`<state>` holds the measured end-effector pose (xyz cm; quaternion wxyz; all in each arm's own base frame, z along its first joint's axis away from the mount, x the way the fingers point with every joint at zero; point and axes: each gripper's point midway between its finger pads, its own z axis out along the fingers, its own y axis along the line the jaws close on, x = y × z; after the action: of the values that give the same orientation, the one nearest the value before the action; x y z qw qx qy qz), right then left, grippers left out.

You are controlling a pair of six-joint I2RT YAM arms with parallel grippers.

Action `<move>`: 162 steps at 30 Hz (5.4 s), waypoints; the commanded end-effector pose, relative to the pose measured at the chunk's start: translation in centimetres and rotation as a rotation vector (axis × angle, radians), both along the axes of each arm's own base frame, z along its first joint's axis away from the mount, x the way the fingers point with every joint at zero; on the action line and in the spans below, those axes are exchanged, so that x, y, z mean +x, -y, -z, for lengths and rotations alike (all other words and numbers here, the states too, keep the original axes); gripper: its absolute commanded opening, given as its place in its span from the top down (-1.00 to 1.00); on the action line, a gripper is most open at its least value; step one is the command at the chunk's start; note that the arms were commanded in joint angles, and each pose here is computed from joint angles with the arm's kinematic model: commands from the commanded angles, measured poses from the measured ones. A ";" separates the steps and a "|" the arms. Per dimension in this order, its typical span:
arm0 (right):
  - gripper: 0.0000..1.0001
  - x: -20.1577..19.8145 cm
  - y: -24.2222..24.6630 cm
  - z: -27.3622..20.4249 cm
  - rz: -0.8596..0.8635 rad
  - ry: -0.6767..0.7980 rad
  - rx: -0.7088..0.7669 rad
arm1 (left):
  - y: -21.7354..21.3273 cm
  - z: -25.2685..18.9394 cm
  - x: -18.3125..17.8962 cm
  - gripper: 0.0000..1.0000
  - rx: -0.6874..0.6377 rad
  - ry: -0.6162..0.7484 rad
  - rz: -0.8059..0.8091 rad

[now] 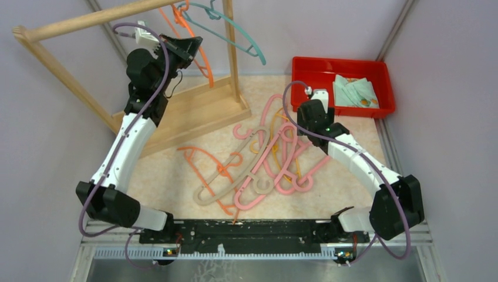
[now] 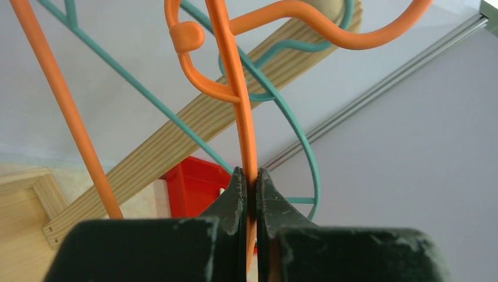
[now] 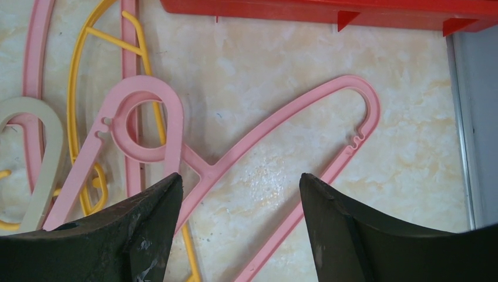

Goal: Organize the hangers

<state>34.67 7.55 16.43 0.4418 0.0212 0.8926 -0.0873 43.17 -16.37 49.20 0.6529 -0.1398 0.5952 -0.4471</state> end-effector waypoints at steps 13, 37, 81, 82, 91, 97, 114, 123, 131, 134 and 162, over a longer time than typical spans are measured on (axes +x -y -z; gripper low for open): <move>-0.48 0.5 0.6 -2.2 0.019 0.048 0.006 | 0.0 0.9 3.6 1.00 -0.134 -0.111 -0.024; -0.54 0.6 0.7 -1.6 0.026 0.041 0.008 | 5.4 3.8 5.0 0.30 0.003 -0.186 0.214; -0.69 -0.7 -0.7 -0.1 0.000 -0.001 0.114 | 6.5 29.5 -20.6 -0.53 0.623 -0.491 0.500; -0.69 -0.9 -0.6 0.1 0.002 -0.005 0.113 | 6.4 30.3 -21.0 -0.53 0.649 -0.512 0.505; -0.67 -1.4 -0.7 0.3 -0.004 -0.010 0.128 | 4.1 36.4 -23.7 -0.29 0.647 -0.838 0.406; -0.65 -1.5 -0.9 0.4 -0.014 -0.019 0.133 | 2.7 39.4 -24.0 -0.14 0.681 -1.034 0.311; -0.63 -2.5 -1.1 2.2 -0.042 -0.065 0.136 | 4.4 43.4 -21.9 -0.12 0.523 -1.168 0.189; -0.61 -3.3 -0.9 2.9 -0.042 -0.076 0.141 | 3.8 44.6 -19.8 -0.09 0.474 -1.190 0.038; -0.61 -3.8 -0.4 3.1 -0.039 -0.066 0.130 | 4.1 45.9 -19.5 -0.09 0.509 -1.227 0.035; -0.61 -3.9 -0.5 3.2 -0.041 -0.065 0.137 | 4.2 46.2 -19.3 -0.10 0.521 -1.233 0.031; -0.60 -4.1 -0.9 3.5 -0.053 -0.046 0.167 | 4.9 38.0 -16.6 0.62 0.655 -1.007 -0.002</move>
<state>29.27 8.09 11.27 0.3887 0.0138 0.9211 -0.0172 26.27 -21.45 7.92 0.2593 -0.1433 0.9481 -0.1157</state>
